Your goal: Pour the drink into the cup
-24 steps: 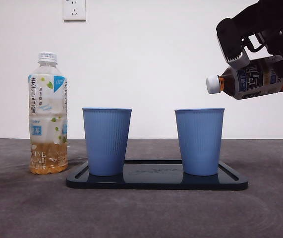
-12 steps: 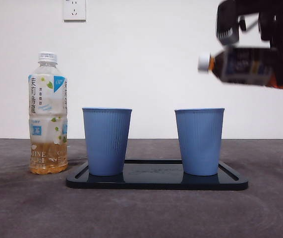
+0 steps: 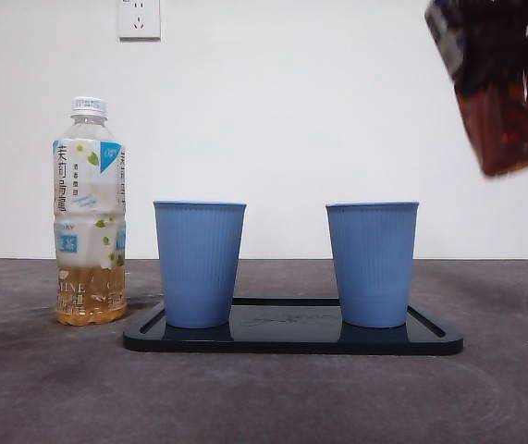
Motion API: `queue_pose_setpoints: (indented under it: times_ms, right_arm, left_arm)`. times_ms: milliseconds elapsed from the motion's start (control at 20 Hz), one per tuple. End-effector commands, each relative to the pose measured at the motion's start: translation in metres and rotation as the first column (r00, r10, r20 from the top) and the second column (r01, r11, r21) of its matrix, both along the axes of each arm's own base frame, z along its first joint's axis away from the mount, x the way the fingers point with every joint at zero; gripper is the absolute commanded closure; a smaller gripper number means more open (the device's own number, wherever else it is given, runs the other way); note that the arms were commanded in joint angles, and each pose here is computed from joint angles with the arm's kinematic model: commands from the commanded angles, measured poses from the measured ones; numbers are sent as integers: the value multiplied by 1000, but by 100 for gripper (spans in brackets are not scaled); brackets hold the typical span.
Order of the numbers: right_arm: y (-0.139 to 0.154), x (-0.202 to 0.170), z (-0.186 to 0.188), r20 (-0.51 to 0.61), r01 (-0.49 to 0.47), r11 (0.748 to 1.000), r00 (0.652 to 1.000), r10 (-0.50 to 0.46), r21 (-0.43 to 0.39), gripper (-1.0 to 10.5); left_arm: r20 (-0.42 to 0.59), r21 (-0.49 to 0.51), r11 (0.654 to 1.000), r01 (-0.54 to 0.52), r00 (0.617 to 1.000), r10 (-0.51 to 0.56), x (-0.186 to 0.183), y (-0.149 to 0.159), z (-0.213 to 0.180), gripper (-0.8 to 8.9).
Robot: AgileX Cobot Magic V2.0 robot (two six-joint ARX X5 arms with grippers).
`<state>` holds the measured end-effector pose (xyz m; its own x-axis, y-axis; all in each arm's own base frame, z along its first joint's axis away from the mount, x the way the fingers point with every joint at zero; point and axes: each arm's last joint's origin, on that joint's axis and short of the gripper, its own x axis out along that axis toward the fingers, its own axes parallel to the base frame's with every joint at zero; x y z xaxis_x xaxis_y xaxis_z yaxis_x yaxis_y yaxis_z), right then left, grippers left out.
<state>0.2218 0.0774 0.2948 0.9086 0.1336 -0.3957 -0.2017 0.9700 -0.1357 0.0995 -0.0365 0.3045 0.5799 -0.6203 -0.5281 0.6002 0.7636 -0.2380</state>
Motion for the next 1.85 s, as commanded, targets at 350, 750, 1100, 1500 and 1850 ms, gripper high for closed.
queue_pose_setpoints:
  times_ms: [350, 750, 1100, 1500, 1850]
  right_arm:
    - [-8, 7, -69, 175, 13, 965, 983, -61, 263, 787]
    - [-9, 31, -112, 179, -2, 960, 983, -51, 281, 787]
    - [-7, 40, -132, 149, 5, 962, 988, -47, 273, 785]
    - [-7, 40, -137, 108, 12, 967, 993, -41, 256, 649]
    - [-8, 37, -144, 28, 34, 972, 999, -41, 231, 577]
  left_arm:
    - [50, 2, 1000, -4, 999, 4, 2, 0, 8, 371]
    - [97, 2, 999, -37, 995, 37, 5, 0, 12, 366]
    - [104, 9, 999, -49, 993, 48, 5, 0, 12, 366]
    - [106, 11, 999, -48, 993, 46, 5, 0, 12, 366]
    - [105, 11, 999, -48, 993, 47, 5, 0, 12, 366]
